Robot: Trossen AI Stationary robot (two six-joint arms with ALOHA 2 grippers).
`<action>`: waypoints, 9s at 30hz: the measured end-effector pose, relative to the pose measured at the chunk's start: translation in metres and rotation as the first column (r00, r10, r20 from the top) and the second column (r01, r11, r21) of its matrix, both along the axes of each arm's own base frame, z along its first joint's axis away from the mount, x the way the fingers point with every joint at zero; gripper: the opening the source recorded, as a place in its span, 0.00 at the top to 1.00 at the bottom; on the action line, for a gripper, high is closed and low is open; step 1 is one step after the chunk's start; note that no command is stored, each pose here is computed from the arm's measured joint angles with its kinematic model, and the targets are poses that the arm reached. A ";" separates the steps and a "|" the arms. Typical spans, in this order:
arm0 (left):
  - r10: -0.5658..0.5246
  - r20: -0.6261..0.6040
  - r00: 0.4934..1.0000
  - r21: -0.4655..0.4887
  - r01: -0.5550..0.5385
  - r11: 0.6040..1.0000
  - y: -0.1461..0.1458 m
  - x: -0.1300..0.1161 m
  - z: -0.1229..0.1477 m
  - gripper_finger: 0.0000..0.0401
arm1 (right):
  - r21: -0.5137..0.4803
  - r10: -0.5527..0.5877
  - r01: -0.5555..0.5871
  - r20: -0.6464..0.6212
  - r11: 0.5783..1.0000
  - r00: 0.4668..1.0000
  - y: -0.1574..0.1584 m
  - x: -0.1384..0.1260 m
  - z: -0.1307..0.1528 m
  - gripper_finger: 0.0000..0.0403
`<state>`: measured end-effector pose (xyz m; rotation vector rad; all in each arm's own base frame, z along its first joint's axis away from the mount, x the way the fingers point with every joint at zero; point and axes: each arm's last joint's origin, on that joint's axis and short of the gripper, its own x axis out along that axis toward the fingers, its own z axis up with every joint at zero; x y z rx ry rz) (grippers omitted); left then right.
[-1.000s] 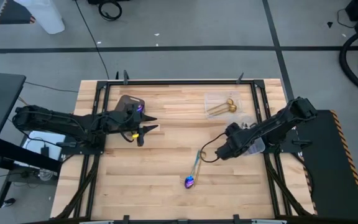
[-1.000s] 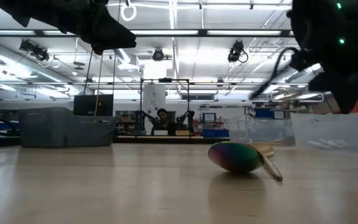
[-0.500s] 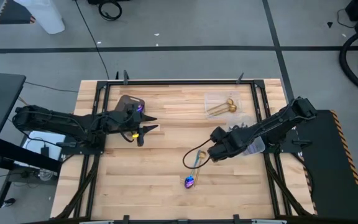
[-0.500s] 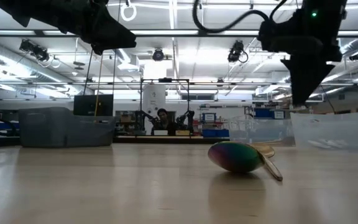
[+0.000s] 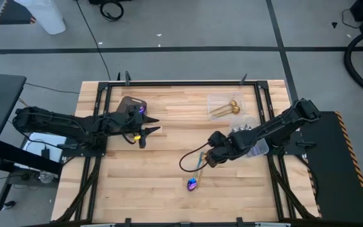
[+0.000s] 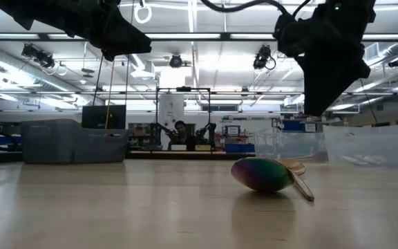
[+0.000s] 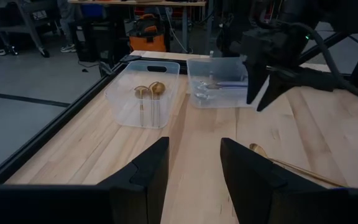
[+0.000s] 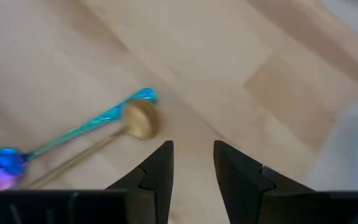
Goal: Sort silverware by color (type)
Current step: Put the gold spoon into the top transparent bin
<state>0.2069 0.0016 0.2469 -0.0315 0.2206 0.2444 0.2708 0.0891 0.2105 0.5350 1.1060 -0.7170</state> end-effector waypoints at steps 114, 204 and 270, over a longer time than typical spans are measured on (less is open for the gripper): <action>0.338 0.024 0.941 0.168 -0.337 0.926 0.056 -0.008 0.006 0.62 | 0.015 -0.229 0.231 -0.066 0.973 0.971 0.077 0.070 -0.071 0.55; 0.271 -0.060 0.961 0.044 -0.268 0.962 0.046 -0.007 -0.005 0.62 | -0.062 -0.190 0.181 -0.201 0.981 0.961 0.038 0.039 -0.004 0.94; 0.271 -0.078 0.959 0.049 -0.268 0.962 0.045 -0.008 -0.006 0.62 | -0.144 -0.176 0.159 -0.116 0.977 0.977 -0.034 -0.008 0.088 0.94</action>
